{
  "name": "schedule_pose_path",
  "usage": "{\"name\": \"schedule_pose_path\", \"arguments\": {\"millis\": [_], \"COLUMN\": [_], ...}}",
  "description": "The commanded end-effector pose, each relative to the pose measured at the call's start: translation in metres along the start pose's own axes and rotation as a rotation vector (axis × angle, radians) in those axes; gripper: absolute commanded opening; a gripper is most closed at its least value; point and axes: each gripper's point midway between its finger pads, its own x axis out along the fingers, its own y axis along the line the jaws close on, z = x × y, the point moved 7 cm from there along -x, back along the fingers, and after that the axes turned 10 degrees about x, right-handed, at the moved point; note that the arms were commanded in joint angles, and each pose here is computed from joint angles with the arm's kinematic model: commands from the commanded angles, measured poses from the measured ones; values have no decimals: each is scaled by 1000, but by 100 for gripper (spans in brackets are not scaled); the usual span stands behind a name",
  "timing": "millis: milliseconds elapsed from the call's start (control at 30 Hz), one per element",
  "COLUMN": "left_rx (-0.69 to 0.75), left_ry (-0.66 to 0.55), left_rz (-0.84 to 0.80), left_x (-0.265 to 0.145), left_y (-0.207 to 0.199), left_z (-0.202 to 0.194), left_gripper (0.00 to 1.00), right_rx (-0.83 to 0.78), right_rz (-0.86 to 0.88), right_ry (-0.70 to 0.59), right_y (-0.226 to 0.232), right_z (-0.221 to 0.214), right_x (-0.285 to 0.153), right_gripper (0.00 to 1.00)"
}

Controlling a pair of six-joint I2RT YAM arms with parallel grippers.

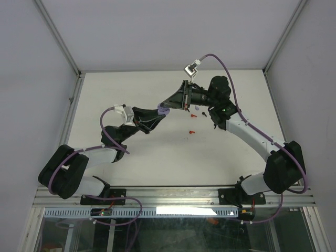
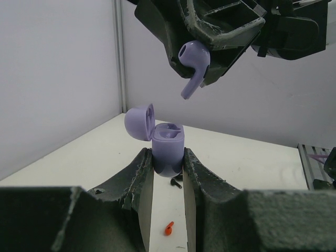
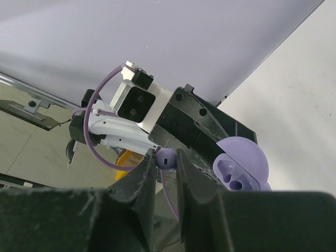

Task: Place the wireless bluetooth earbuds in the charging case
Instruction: Place the earbud in the charging case.

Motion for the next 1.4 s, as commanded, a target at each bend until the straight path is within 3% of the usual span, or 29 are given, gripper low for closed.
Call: {"name": "schedule_pose_path", "arguments": {"millis": [0,1100,1167,1367], "left_rx": [144,180,180,190], "left_ry": [-277,-324,-322,-318], "left_rz": [-60,-93,-103,-108], "left_x": [11,12,12,12], "left_y": [-6,-11,-12,-14], "left_z": [56,75,74,72], "left_gripper": [0,0,0,0], "right_rx": [-56,-31,-78,-82], "right_rz": [37,-6,-36,-28], "right_ry": [-11,-21,-136,-198], "right_y": [12,5,1,4], "right_z": [3,-7,5,9], "right_x": [2,-4,-1,-3], "right_gripper": [14,14,14,14]}}
